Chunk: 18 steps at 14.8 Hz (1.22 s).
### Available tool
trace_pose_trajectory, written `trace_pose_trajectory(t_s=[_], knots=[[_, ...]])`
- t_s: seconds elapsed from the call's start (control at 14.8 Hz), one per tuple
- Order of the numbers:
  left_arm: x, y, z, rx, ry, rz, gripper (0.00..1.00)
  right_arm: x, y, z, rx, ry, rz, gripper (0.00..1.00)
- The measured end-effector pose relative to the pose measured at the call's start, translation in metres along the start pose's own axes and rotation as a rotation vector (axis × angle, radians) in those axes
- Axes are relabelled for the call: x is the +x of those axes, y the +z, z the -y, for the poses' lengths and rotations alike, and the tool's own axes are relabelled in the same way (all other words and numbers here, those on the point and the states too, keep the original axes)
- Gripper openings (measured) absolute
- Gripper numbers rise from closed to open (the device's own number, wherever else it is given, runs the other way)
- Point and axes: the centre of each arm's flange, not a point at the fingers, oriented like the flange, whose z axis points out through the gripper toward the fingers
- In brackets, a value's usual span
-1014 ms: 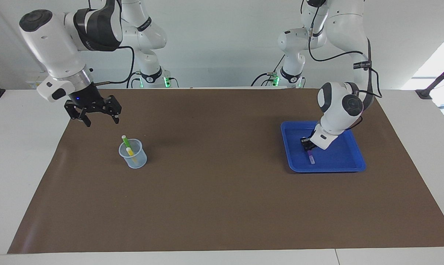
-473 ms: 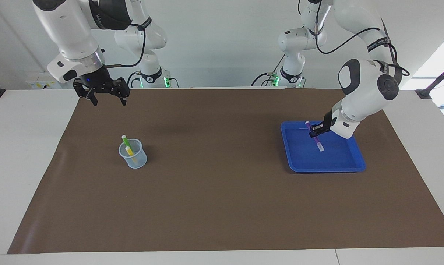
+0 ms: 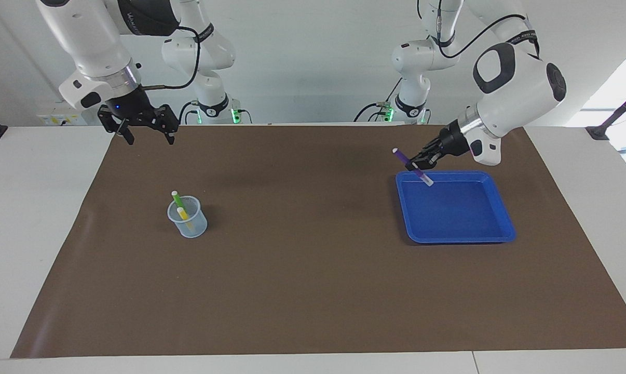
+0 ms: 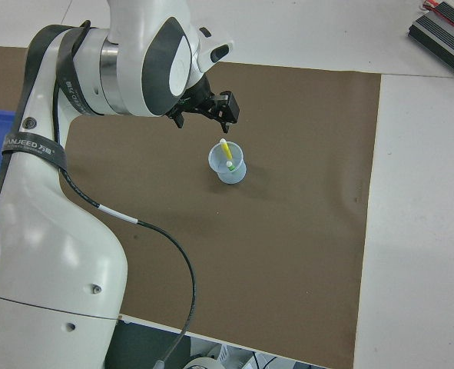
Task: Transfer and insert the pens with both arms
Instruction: 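Lift the purple pen with the left gripper while the right gripper approaches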
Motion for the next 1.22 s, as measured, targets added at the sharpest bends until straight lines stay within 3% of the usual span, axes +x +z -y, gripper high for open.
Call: trace_pose_trajectory(t_s=[0.41, 0.61, 0.95, 1.22], knots=[[-0.068, 0.042, -0.012, -0.070, -0.296, 0.278, 0.17, 0.002, -0.008, -0.006, 0.002, 0.010, 0.006, 1.00], [-0.115, 0.080, -0.018, -0.114, -0.432, 0.321, 0.17, 0.001, -0.007, 0.005, 0.015, -0.007, 0.011, 1.00], [-0.184, 0.138, -0.015, -0.243, -0.573, 0.344, 0.17, -0.010, -0.013, 0.071, 0.221, -0.088, 0.039, 1.00], [-0.184, 0.143, -0.009, -0.290, -0.658, 0.411, 0.17, -0.012, -0.021, 0.102, 0.411, -0.094, 0.034, 1.00]])
